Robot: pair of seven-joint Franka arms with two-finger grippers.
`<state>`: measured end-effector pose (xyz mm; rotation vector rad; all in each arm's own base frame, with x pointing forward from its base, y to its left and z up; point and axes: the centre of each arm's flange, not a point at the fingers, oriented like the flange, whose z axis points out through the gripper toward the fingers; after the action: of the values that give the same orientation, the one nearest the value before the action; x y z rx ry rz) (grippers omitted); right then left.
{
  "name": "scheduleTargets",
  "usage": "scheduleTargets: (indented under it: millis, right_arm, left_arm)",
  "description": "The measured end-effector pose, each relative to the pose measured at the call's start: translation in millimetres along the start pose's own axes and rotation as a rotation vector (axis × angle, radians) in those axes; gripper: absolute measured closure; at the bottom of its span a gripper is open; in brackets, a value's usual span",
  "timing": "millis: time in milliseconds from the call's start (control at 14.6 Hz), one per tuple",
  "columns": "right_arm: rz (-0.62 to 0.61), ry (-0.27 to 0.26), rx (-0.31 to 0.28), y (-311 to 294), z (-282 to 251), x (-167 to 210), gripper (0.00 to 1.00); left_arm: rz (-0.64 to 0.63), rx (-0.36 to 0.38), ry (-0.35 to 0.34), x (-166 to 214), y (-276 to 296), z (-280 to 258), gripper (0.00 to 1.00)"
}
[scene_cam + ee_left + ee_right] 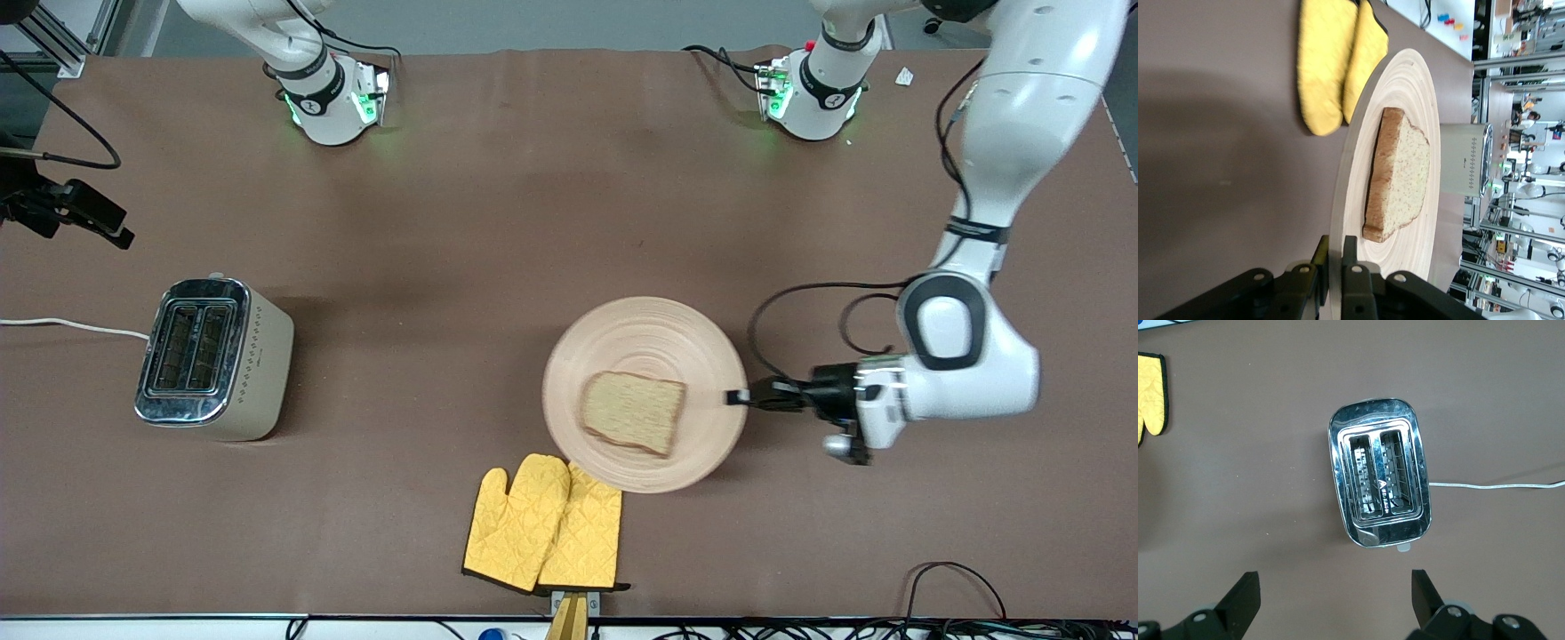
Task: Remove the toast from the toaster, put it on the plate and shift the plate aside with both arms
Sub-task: 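Slide the plate with the left gripper away from the toaster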
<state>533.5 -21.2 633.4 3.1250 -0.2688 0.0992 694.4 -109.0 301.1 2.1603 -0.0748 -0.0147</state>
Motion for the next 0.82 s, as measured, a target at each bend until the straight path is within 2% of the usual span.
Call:
scheduleTargets:
  millis: [205, 341, 615, 820]
  right_arm:
    - [0.0, 0.0, 0.0, -0.1, 0.0, 0.0, 0.0]
    - [0.0, 0.0, 0.0, -0.2, 0.0, -0.1, 0.0]
    - [0.0, -0.001, 0.0, -0.2, 0.1, -0.2, 0.0]
    - [0.0, -0.001, 0.0, -0.2, 0.1, -0.2, 0.0]
  left_arm:
    - [0.021, 0.037, 0.04, -6.7, -65.4, -72.8, 0.9]
    - [0.029, 0.033, 0.061, -16.9, -107.1, -106.4, 0.9]
    - [0.025, 0.068, 0.081, -44.0, -185.9, -160.8, 0.9]
    - [0.009, 0.058, 0.106, -63.6, -228.1, -181.6, 0.9]
